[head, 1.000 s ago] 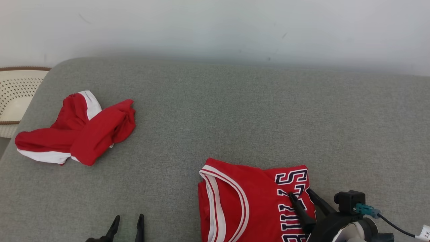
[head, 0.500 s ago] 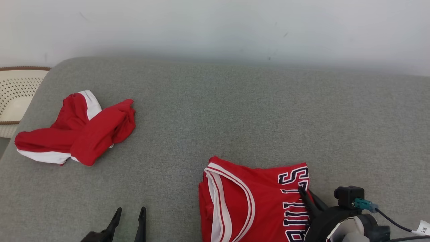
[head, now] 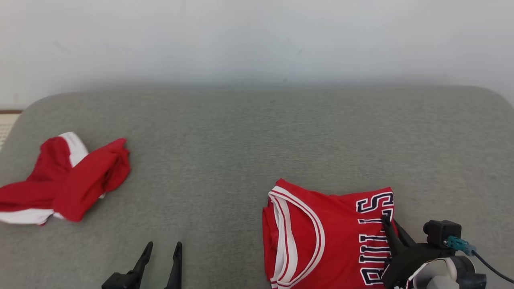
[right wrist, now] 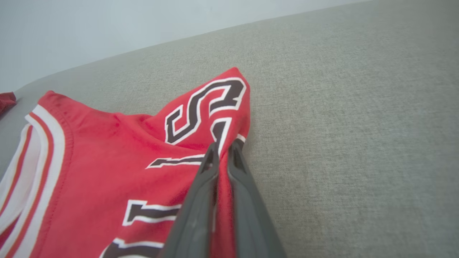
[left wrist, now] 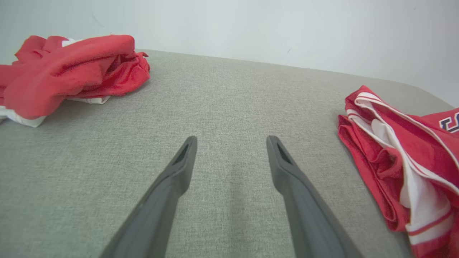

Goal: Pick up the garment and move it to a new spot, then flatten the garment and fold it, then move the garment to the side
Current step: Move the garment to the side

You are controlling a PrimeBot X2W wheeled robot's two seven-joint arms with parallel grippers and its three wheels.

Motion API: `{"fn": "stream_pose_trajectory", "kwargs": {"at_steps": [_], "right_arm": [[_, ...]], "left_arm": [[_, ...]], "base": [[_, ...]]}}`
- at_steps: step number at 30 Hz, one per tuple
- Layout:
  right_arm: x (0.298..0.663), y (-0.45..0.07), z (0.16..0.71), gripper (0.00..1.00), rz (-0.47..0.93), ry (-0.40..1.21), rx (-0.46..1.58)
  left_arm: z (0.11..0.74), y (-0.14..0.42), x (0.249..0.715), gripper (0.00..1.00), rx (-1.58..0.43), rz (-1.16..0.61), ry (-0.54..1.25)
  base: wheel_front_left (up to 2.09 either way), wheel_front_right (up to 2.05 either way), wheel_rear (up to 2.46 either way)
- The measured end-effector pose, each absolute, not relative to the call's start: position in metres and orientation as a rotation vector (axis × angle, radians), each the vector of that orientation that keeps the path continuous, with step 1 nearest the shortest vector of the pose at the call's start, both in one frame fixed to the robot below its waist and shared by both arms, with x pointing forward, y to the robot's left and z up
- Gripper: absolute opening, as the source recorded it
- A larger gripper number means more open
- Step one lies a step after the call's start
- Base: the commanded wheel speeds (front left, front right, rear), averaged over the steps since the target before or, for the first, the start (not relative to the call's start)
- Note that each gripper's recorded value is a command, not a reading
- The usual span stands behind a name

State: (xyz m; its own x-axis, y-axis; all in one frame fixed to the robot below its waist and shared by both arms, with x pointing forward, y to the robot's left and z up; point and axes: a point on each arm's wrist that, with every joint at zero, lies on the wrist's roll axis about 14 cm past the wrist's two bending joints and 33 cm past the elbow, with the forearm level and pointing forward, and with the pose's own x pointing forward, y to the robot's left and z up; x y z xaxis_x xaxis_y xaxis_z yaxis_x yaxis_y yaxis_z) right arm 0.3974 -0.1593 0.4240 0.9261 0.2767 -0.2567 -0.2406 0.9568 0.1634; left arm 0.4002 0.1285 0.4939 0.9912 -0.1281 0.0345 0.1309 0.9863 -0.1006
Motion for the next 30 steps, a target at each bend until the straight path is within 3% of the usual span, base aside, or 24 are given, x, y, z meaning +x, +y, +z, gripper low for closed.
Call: {"fn": "stream_pose_trajectory", "kwargs": {"at_steps": [21,30], "right_arm": [[0.344,-0.256,0.437,0.00,-0.034,0.221,0.152],[0.386,-0.274,0.469,0.00,-0.028,0.152,0.033]], "left_arm": [[0.538,-0.002,0.432,1.00,-0.138,-0.479,-0.152],[0.547,-0.018,0.446,1.00,-0.144,-0.536,-0.201]], "base": [[0.00,0.00,0.00],[0.00,0.00,0.00]]}}
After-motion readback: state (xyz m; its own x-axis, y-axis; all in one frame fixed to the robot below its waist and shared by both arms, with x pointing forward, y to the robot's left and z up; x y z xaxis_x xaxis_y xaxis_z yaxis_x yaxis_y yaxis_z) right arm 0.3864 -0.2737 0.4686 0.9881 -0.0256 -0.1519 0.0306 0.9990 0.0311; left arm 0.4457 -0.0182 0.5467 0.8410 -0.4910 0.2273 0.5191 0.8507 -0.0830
